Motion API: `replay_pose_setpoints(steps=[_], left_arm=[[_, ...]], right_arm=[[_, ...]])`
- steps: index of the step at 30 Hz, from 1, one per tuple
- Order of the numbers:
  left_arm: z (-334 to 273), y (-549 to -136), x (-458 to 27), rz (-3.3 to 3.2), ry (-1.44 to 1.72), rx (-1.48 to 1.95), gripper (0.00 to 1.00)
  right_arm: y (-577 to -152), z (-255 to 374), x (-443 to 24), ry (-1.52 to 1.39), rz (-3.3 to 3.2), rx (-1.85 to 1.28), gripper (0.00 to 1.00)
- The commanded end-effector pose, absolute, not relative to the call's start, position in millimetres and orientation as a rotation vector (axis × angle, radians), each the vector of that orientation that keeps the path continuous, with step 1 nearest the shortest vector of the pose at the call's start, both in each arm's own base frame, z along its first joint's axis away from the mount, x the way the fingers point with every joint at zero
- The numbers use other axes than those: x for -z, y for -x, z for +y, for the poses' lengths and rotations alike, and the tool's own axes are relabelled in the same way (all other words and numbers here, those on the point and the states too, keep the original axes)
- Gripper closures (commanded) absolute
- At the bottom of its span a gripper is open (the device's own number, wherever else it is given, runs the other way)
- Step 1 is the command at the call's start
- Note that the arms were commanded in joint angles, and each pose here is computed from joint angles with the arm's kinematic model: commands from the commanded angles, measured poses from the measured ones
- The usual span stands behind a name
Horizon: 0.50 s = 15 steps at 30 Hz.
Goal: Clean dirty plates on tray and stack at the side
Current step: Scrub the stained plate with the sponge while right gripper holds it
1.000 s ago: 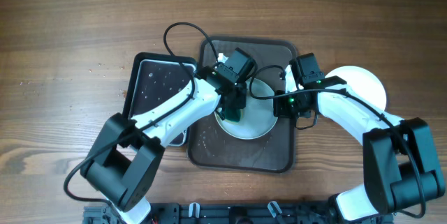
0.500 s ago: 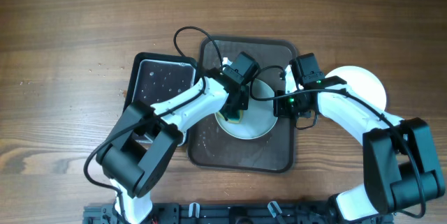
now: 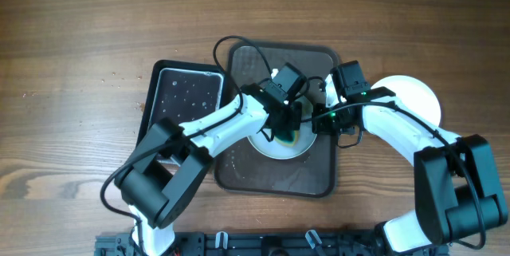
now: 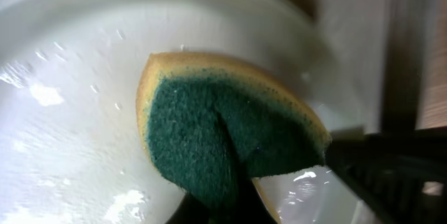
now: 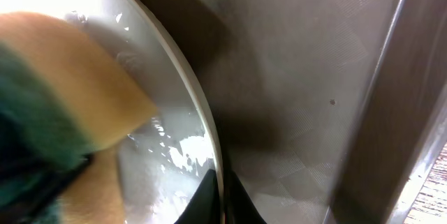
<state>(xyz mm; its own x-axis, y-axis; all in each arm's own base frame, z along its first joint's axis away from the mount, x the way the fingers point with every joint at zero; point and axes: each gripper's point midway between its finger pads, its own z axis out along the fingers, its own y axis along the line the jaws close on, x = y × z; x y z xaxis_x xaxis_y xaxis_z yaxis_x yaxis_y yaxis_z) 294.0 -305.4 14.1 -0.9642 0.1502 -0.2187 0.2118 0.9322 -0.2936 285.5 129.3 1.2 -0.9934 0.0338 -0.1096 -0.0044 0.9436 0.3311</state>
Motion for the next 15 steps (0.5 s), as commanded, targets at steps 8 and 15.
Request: replay_pose_setpoints(steps=[8, 15], left_arm=[[-201.9, -293.8, -9.4, 2.865, -0.085, -0.284, 0.96], [-216.3, -295.8, -46.9, 2.823, -0.033, -0.101, 0.96]], right_arm=[[-279.3, 122.4, 8.0, -0.019, 3.016, -0.465, 0.96], [-278.9, 122.3, 8.0, -0.020, 3.017, -0.464, 0.96]])
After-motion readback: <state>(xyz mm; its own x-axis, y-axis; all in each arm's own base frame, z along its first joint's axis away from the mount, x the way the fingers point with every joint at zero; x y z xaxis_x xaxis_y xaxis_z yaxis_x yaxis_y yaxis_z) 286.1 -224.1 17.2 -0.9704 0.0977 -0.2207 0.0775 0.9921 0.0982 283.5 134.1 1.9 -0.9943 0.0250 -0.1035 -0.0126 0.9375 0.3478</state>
